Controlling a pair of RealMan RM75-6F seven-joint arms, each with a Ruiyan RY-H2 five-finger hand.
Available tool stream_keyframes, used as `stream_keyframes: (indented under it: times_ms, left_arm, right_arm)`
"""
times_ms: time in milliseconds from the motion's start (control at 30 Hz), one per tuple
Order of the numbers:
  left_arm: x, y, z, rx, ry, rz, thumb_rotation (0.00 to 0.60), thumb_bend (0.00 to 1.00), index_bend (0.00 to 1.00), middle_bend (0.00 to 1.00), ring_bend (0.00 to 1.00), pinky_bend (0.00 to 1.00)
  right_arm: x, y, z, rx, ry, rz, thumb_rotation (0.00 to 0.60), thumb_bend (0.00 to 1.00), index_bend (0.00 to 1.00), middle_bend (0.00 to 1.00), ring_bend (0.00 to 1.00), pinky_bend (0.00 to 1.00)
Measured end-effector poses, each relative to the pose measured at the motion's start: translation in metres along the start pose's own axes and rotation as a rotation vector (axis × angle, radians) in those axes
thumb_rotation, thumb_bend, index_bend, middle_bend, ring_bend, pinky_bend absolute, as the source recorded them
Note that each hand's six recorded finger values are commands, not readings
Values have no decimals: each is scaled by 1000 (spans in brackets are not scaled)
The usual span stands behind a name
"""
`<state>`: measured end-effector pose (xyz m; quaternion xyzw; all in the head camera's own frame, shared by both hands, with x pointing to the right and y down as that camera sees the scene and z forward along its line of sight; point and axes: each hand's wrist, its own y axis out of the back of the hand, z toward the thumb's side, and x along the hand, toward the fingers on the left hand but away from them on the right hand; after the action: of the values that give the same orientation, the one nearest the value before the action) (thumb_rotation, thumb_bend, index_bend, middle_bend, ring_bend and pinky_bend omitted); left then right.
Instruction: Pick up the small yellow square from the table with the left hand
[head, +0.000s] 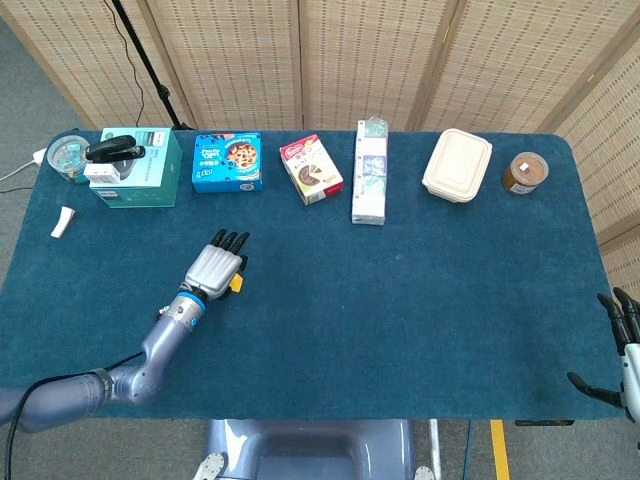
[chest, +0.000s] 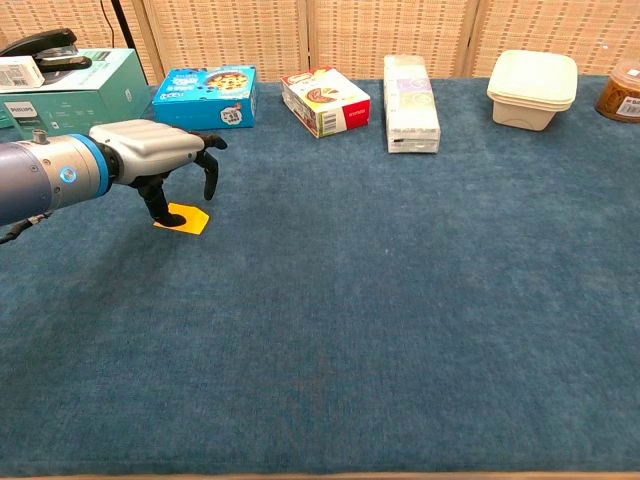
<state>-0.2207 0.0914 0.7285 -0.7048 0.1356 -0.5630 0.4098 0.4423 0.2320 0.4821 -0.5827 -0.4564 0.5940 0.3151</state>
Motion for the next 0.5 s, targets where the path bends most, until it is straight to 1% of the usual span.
stream_keyframes:
  times_ms: [133,500]
  left_arm:
    - [5,-4,3,9,6,-6,600,286,438,0,0,0]
    - [14,-6,8,17,12,-13,600,287,447,0,0,0]
  right_arm:
    - [0,1,-1,-2,-3,-1,600,0,0,0,0,0]
    - [-1,2,-2,-7,-7,-4,600,0,0,0,0,0]
